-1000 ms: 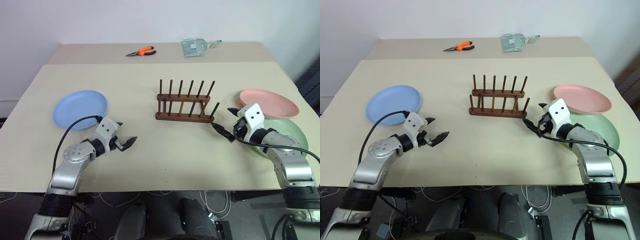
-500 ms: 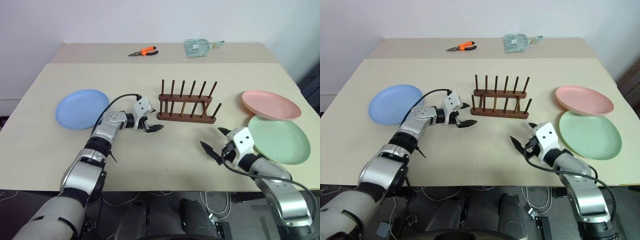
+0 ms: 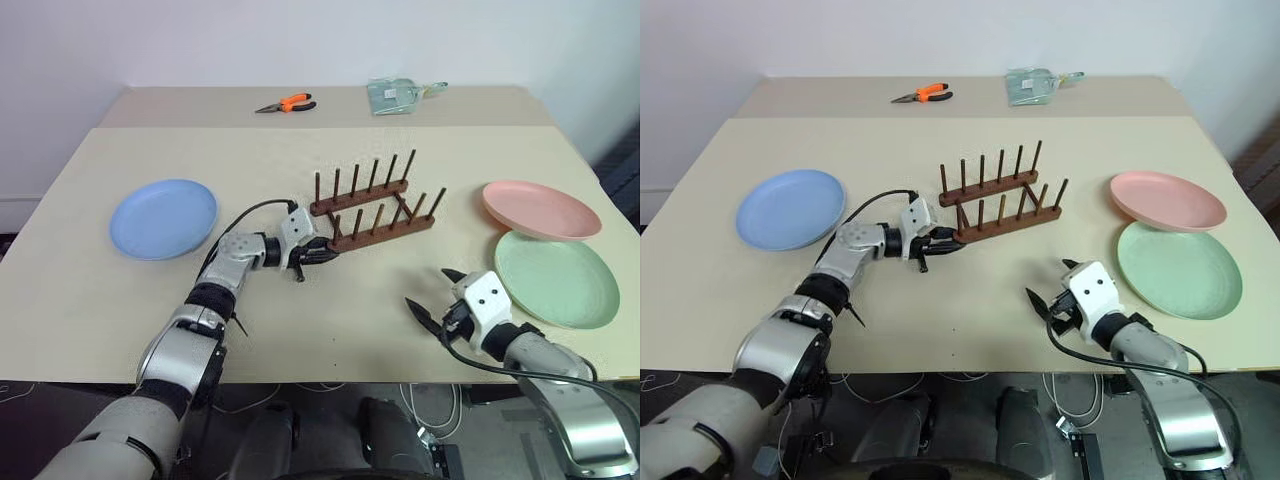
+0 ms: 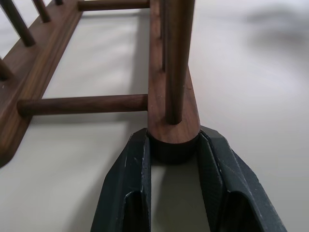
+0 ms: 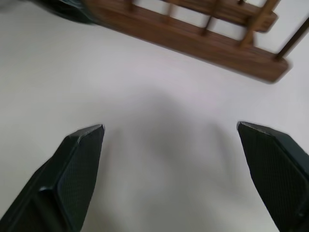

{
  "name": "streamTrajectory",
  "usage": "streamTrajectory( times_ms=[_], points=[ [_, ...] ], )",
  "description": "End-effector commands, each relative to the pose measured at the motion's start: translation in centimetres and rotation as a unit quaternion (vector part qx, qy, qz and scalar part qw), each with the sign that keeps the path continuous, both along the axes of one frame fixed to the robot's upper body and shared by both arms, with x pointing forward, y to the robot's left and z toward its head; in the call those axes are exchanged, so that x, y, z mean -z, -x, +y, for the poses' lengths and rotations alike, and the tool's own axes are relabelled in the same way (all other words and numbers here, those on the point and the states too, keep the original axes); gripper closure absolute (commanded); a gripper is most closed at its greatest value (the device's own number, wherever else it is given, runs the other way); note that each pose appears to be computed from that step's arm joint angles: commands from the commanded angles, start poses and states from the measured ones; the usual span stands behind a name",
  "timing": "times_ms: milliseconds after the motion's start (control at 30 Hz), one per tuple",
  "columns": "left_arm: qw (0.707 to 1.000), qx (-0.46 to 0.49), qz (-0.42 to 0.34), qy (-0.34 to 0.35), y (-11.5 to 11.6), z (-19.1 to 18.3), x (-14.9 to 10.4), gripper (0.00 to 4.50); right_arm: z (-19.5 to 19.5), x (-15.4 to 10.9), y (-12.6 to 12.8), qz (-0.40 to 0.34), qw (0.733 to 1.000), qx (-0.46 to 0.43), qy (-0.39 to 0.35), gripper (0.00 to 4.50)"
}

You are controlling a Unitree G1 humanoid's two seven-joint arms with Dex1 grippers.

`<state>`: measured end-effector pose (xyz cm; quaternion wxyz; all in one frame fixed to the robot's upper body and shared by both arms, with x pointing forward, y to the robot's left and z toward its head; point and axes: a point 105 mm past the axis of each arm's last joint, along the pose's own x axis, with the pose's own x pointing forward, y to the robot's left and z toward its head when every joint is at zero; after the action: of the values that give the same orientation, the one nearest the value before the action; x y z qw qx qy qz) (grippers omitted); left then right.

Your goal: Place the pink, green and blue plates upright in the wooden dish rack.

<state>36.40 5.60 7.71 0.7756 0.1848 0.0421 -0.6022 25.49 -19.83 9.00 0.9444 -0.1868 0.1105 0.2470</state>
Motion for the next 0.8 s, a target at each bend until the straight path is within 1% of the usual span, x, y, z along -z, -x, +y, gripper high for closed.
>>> streamTrajectory(
  times_ms=[33,100,167,200,300,333,400,433,467,500,567,600,633,667,733,800],
  points=[
    [0.997,0.075,-0.005,-0.020,2.9,0.0,0.0,3.77,-0.7,-1.3,0.8,0.004,1.000,-0.021,0.005,0.00],
    [0.995,0.095,0.011,-0.034,4.4,0.6,0.3,3.77,-1.6,-1.4,1.1,0.016,1.000,-0.021,0.012,0.00],
    [0.997,0.067,0.025,-0.043,4.2,1.3,0.3,2.74,-2.5,-1.3,1.4,0.037,0.999,-0.020,0.006,0.00],
    [0.997,0.053,0.025,-0.047,3.9,1.6,0.3,2.46,-2.7,-1.3,1.6,0.044,0.999,-0.020,0.003,0.00],
    [0.998,0.023,0.020,-0.062,3.6,2.5,0.7,0.95,-3.2,-0.9,2.2,0.066,0.998,-0.021,0.007,0.00],
    [0.997,0.012,0.025,-0.069,3.6,3.1,1.0,0.52,-3.2,-0.8,2.4,0.070,0.997,-0.023,0.009,0.00],
    [0.997,0.004,0.035,-0.073,4.0,4.0,1.2,0.52,-3.2,-0.7,2.6,0.068,0.997,-0.023,0.018,0.00],
    [0.997,0.002,0.042,-0.069,4.4,4.3,1.1,0.67,-3.1,-0.7,2.7,0.069,0.997,-0.024,0.018,0.00],
    [0.997,0.001,0.046,-0.065,4.6,4.5,1.0,1.08,-3.0,-0.6,2.8,0.070,0.997,-0.025,0.017,0.00],
    [0.996,0.003,0.067,-0.053,5.5,4.7,0.8,1.44,-2.5,-0.3,3.3,0.084,0.996,-0.041,0.009,0.00],
    [0.993,0.027,0.111,-0.036,8.1,4.3,0.5,2.49,-1.0,0.7,4.2,0.104,0.992,-0.071,0.000,0.56],
    [0.991,0.036,0.126,-0.030,9.2,3.9,0.4,2.93,-0.5,1.0,4.3,0.107,0.991,-0.080,-0.005,0.85],
    [0.990,0.041,0.134,-0.021,10.0,3.2,0.3,3.33,0.0,1.2,4.1,0.106,0.991,-0.083,-0.009,1.23],
    [0.990,0.040,0.135,-0.015,10.4,2.5,0.3,3.86,0.4,1.4,3.8,0.104,0.991,-0.084,-0.008,1.78],
    [0.991,0.026,0.130,-0.003,10.6,1.1,0.4,3.88,0.6,1.8,2.9,0.093,0.993,-0.076,0.008,2.70],
    [0.994,-0.022,0.109,0.005,9.4,-0.2,0.8,3.88,0.5,2.2,1.2,0.073,0.996,-0.050,0.033,3.83]
  ],
)
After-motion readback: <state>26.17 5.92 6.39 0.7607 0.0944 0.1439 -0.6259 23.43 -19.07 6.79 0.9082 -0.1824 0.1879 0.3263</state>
